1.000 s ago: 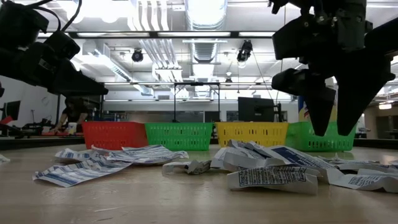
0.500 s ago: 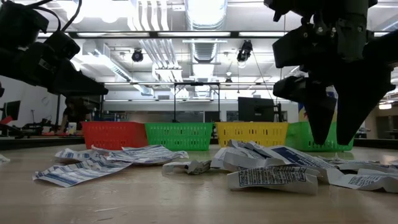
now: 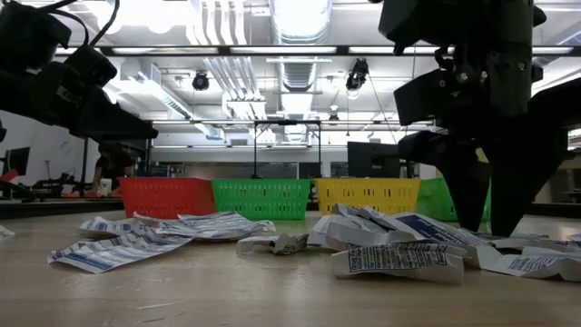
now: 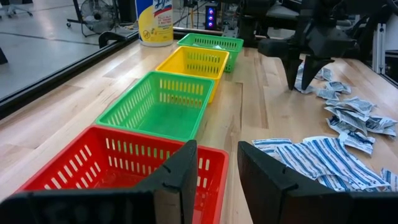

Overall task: Pick & Place First Aid Supplies
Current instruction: Put the blue alcohol pad into the right green bin

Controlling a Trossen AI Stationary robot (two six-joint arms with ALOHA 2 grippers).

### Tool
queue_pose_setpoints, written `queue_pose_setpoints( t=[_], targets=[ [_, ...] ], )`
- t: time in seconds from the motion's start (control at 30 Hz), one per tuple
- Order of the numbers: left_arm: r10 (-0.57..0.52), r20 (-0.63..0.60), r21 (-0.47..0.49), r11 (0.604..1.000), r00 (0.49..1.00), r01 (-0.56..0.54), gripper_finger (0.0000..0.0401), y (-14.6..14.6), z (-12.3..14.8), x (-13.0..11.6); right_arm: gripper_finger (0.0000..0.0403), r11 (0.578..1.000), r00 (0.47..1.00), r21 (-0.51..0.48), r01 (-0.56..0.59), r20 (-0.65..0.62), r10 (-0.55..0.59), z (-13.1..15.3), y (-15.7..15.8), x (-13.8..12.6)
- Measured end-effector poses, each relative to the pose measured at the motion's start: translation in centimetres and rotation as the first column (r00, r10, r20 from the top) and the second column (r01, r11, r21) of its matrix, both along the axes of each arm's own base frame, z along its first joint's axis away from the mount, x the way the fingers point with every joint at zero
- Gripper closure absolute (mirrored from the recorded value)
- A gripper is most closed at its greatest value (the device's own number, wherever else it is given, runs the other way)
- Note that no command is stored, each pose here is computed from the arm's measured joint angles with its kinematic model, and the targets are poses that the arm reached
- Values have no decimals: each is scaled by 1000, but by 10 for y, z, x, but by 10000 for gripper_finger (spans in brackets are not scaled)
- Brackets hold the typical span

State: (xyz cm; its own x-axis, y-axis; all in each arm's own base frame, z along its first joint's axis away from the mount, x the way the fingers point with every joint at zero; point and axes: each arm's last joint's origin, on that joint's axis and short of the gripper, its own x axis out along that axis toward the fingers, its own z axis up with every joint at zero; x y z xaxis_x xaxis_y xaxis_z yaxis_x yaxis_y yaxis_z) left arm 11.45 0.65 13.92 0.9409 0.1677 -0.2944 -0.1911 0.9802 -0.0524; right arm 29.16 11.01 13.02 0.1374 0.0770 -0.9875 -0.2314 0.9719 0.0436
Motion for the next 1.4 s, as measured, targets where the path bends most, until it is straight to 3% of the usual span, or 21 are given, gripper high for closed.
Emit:
queue_pose_setpoints(
  t=[0.7, 1.17, 1.4],
  targets=[
    [0, 0, -1, 1000, 1000, 0, 288, 0, 0, 0, 365, 1000, 1000, 9, 23, 15, -24, 6, -1, -2],
    [1, 0, -2, 1000, 1000, -1, 288, 0, 0, 0, 393, 1000, 1000, 9, 15, 15, -15, 8, -1, -3],
    [0, 0, -2, 1000, 1000, 0, 288, 0, 0, 0, 394, 1000, 998, 0, 26, 54, -26, 26, -3, -9]
  ],
)
